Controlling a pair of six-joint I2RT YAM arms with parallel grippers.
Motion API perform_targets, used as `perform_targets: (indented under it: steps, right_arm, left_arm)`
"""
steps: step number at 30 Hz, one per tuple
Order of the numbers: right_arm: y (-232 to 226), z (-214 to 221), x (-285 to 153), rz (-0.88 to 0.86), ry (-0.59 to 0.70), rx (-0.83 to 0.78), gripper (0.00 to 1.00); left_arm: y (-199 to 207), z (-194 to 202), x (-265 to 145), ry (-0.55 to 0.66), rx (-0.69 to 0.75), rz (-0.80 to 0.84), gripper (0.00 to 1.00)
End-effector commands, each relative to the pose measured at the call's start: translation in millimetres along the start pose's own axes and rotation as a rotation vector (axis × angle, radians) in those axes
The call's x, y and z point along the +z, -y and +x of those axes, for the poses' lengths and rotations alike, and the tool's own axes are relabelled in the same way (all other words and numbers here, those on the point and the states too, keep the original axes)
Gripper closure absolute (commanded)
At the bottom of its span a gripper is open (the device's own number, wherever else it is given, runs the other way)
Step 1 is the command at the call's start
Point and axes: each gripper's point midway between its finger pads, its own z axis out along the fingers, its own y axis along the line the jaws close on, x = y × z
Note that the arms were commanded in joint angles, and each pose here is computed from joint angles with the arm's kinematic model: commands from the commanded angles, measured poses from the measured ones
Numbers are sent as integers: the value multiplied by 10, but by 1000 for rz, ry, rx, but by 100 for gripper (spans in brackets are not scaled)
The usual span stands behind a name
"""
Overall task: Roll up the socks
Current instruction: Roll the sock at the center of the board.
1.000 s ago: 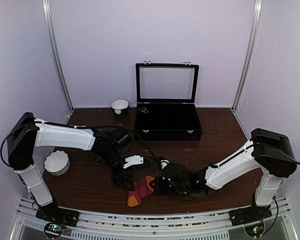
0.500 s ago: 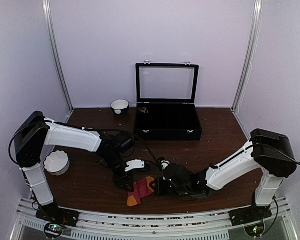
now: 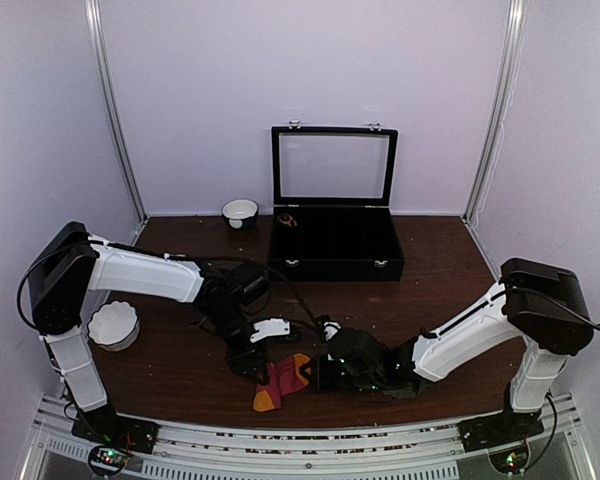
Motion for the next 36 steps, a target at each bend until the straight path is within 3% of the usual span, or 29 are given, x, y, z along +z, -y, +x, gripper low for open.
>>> perform_targets:
  steps: [1, 11, 15, 21, 33, 36]
  right_arm:
    - [-42, -51, -3, -21, 11, 15, 99]
    - [2, -23, 3, -8, 1, 13, 100]
    - [4, -16, 9, -10, -3, 14, 100]
    - [-2, -46, 15, -15, -2, 17, 100]
    - [8, -47, -10, -23, 0, 18, 100]
    - [8, -44, -4, -25, -1, 18, 100]
  left_arm:
    - [35, -185, -121, 55, 35, 1, 38]
    - [-58, -211, -159, 70, 92, -70, 34]
    - [-38, -258, -222, 97, 114, -85, 26]
    - [17, -162, -139, 55, 96, -30, 36]
    - [-85, -41, 32, -15, 55, -29, 33]
    - [-97, -59, 34, -12, 56, -31, 41]
